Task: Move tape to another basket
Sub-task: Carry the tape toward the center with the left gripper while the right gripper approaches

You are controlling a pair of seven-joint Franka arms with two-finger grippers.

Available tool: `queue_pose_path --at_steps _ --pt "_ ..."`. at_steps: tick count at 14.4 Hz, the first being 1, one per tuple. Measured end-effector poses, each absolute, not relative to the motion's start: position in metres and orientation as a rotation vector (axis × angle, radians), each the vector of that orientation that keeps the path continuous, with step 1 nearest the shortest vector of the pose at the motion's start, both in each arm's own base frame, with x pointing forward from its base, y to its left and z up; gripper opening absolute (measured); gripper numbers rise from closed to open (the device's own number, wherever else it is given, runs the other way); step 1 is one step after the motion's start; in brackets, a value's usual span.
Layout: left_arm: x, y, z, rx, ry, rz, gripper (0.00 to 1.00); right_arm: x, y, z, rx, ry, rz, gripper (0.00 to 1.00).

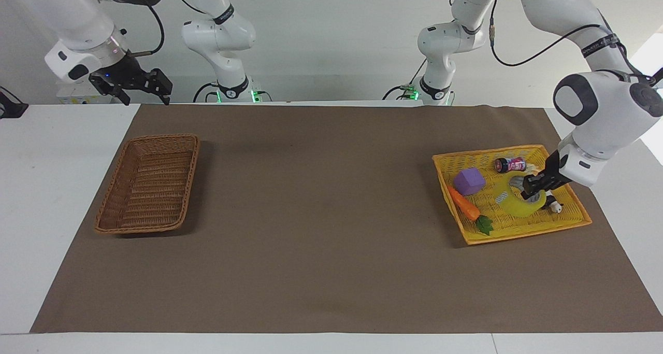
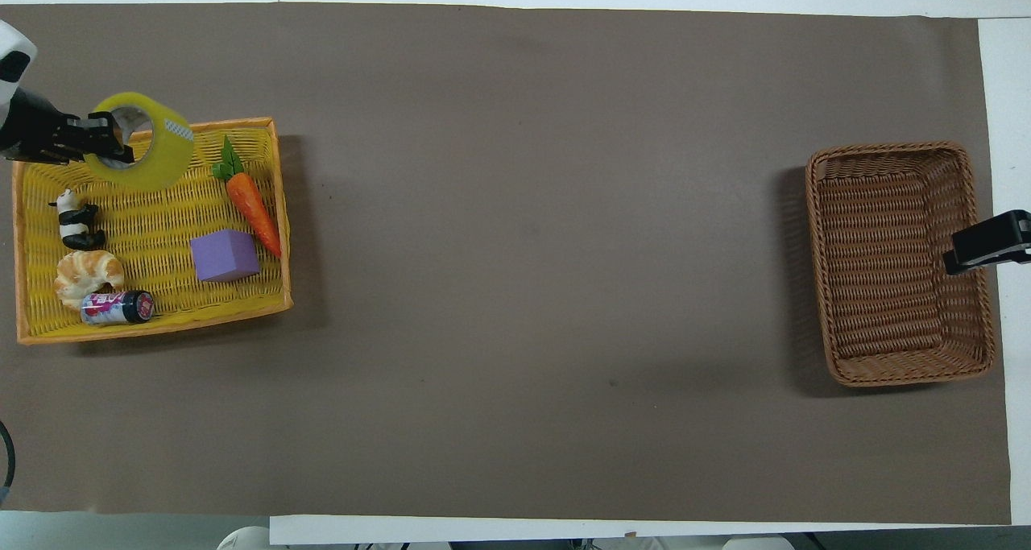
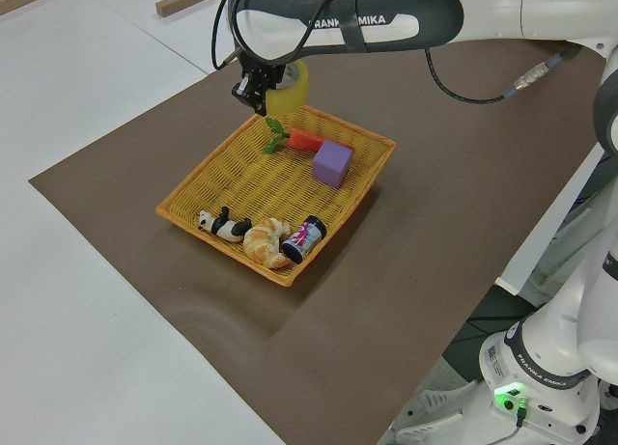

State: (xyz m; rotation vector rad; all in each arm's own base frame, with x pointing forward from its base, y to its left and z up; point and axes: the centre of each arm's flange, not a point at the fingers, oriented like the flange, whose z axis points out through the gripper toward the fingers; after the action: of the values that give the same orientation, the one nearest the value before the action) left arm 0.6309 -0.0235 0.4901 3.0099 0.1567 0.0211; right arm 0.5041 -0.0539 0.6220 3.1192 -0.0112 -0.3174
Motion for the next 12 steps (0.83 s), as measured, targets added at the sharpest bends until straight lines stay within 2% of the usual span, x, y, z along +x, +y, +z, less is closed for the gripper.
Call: queue_pose_path --at_steps 2,6,12 --pt "0.629 -0.084 0.506 3.0 0.189 0.03 0.22 0.504 -0.054 0.622 3.119 -0.011 -0.317 1.0" --pt "0.604 -0.201 0.504 2.967 0.207 -0.018 0.22 0.504 -0.054 0.622 3.119 -0.011 -0.317 1.0" --pt "0.587 -0.257 0.509 2.889 0.199 -0.022 0.22 0.504 -0.056 0.622 3.12 -0.017 -0.318 1.0"
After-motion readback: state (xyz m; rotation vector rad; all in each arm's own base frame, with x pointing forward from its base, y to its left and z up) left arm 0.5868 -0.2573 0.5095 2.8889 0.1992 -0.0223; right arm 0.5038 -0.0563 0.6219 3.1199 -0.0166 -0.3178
